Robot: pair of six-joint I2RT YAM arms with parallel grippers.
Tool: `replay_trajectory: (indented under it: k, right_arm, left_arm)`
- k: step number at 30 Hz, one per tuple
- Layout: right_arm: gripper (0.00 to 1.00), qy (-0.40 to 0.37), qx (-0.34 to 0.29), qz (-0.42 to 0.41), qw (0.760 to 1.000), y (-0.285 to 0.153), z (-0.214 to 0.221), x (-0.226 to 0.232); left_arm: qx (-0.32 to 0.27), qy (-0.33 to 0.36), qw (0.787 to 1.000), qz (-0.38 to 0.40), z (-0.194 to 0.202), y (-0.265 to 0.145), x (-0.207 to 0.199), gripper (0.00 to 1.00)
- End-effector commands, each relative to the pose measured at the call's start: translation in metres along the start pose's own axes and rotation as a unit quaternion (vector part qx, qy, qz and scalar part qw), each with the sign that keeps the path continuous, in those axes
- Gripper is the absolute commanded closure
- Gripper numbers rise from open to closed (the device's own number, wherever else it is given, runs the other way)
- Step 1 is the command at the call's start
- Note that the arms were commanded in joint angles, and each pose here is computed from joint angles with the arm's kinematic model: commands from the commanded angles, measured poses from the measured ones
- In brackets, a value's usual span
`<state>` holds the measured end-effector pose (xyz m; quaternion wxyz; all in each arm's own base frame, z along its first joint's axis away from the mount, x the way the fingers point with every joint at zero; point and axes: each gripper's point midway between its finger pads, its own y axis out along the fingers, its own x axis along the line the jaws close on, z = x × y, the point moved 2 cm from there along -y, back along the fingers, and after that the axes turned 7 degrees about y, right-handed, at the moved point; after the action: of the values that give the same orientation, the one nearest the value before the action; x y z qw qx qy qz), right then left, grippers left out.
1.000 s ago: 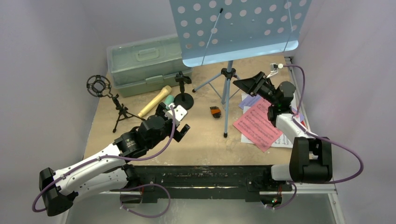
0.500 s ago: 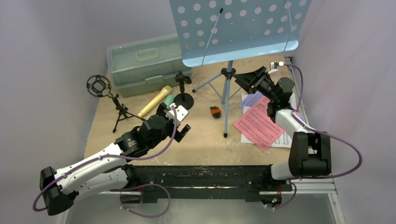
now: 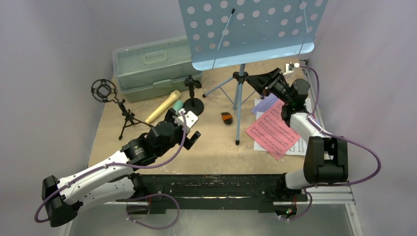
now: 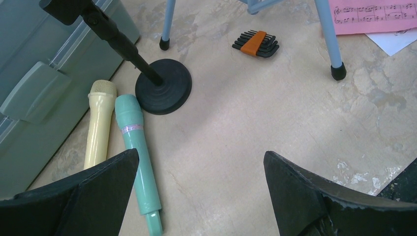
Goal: Pack up the instrument practice props
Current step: Unscrew the knob on the music stand.
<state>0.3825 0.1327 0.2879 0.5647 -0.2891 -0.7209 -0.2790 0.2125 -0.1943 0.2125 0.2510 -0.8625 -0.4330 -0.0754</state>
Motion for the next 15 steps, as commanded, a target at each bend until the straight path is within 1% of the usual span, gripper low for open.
replay_trajectory:
  k: [1, 7, 11, 13, 15]
  right_arm:
    - [0.54, 0.0, -0.004, -0.02, 1.0, 0.0041, -0.0066, 0.0192]
    - [0.6, -0.003, -0.007, -0.018, 1.0, 0.0035, -0.0068, 0.0182]
    - [0.66, -0.024, -0.008, -0.015, 1.0, 0.004, -0.008, 0.0174]
    - [0.66, -0.044, -0.01, -0.01, 0.999, 0.0041, -0.0089, 0.0166]
    - [0.65, -0.054, -0.008, -0.006, 0.998, 0.0038, -0.0087, 0.0162]
  left_arm:
    - [-0.013, -0.004, 1.0, -0.014, -0.0107, -0.0003, 0.0077, 0.01]
    - [-0.01, -0.002, 1.0, -0.014, -0.0094, 0.0003, 0.0076, 0.01]
    - [-0.01, -0.002, 1.0, -0.015, -0.0094, 0.0002, 0.0078, 0.02]
    - [-0.01, -0.002, 1.0, -0.015, -0.0093, -0.0001, 0.0078, 0.01]
    - [-0.01, -0.001, 1.0, -0.016, -0.0093, -0.0003, 0.0084, 0.01]
